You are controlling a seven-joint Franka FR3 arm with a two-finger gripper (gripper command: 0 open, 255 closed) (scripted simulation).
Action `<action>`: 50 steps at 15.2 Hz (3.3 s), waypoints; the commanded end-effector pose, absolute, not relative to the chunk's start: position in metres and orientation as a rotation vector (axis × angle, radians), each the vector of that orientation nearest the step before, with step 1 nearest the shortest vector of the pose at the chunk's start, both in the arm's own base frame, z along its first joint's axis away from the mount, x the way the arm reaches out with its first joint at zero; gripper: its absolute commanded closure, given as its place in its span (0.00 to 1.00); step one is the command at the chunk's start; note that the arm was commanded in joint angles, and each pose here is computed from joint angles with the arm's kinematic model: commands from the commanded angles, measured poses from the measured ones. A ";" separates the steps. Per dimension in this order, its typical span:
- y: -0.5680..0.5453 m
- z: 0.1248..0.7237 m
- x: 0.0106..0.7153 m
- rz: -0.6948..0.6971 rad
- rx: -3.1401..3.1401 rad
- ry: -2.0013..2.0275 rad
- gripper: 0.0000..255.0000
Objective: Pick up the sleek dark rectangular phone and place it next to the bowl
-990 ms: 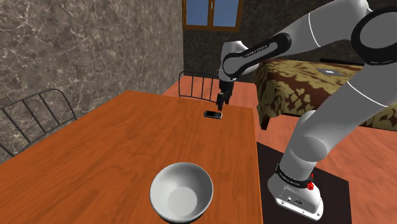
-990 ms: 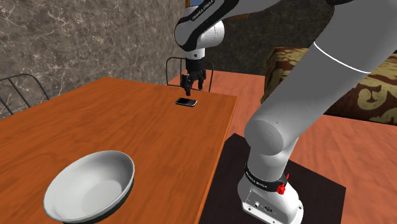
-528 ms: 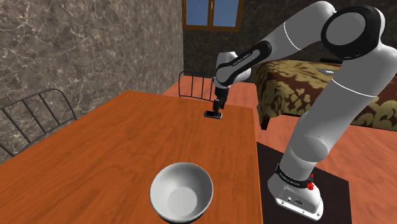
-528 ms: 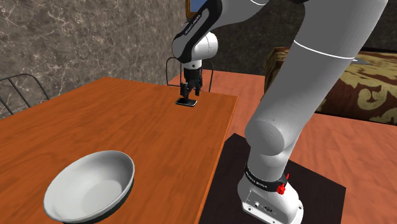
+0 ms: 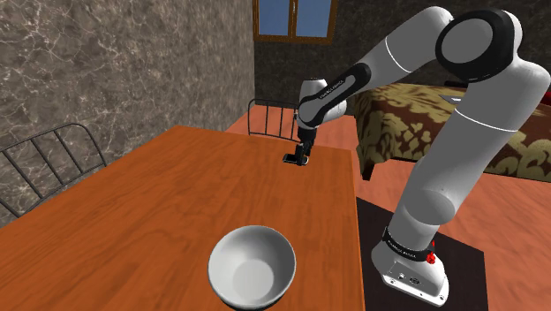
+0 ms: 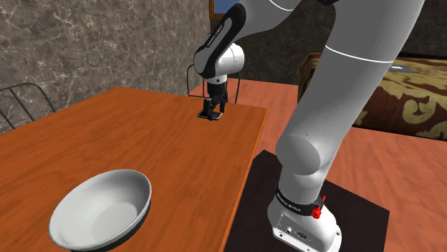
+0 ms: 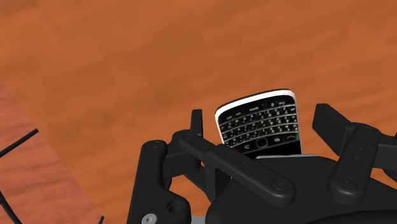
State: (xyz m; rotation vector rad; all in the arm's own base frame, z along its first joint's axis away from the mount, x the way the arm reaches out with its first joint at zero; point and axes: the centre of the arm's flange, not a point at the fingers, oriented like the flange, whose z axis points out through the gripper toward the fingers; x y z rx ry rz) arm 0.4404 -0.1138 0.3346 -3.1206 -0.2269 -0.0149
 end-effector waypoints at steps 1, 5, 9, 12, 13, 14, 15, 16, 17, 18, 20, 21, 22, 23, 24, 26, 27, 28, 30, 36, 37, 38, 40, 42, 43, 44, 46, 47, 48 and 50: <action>-0.114 0.334 0.440 -0.015 -3.121 -0.227 0.00; -0.114 0.334 0.440 -0.015 -3.121 -0.227 1.00; -0.114 0.334 0.440 -0.015 -3.121 -0.227 1.00; -0.114 0.334 0.440 -0.015 -3.121 -0.227 1.00; -0.114 0.334 0.440 -0.015 -3.121 -0.227 1.00; -0.114 0.340 0.440 -0.015 -3.121 -0.227 1.00; -0.114 0.345 0.440 -0.015 -3.121 -0.227 1.00; -0.114 0.350 0.440 -0.015 -3.121 -0.227 1.00; -0.114 0.356 0.440 -0.015 -3.121 -0.227 1.00; -0.114 0.361 0.440 -0.015 -3.121 -0.227 1.00; -0.114 0.371 0.440 -0.015 -3.121 -0.227 1.00; -0.114 0.377 0.440 -0.015 -3.121 -0.227 1.00; -0.114 0.382 0.440 -0.015 -3.121 -0.227 1.00; -0.114 0.387 0.440 -0.015 -3.121 -0.227 1.00; -0.114 0.393 0.440 -0.015 -3.121 -0.227 1.00; -0.114 0.403 0.440 -0.015 -3.121 -0.227 1.00; -0.114 0.408 0.440 -0.015 -3.121 -0.227 1.00; -0.114 0.414 0.440 -0.015 -3.121 -0.227 1.00; -0.114 0.424 0.440 -0.015 -3.121 -0.227 1.00; -0.114 0.456 0.440 -0.015 -3.121 -0.227 1.00; -0.114 0.461 0.440 -0.015 -3.121 -0.227 1.00; -0.114 0.466 0.440 -0.015 -3.121 -0.227 1.00; -0.114 0.477 0.440 -0.015 -3.121 -0.227 1.00; -0.114 0.488 0.440 -0.015 -3.121 -0.227 1.00; -0.114 0.489 0.440 -0.015 -3.121 -0.227 1.00; -0.102 0.489 0.435 -0.015 -3.121 -0.227 1.00; -0.078 0.489 0.423 -0.015 -3.121 -0.227 1.00; -0.066 0.489 0.417 -0.015 -3.121 -0.227 1.00; -0.055 0.489 0.411 -0.015 -3.121 -0.227 1.00; -0.031 0.489 0.400 -0.015 -3.121 -0.227 1.00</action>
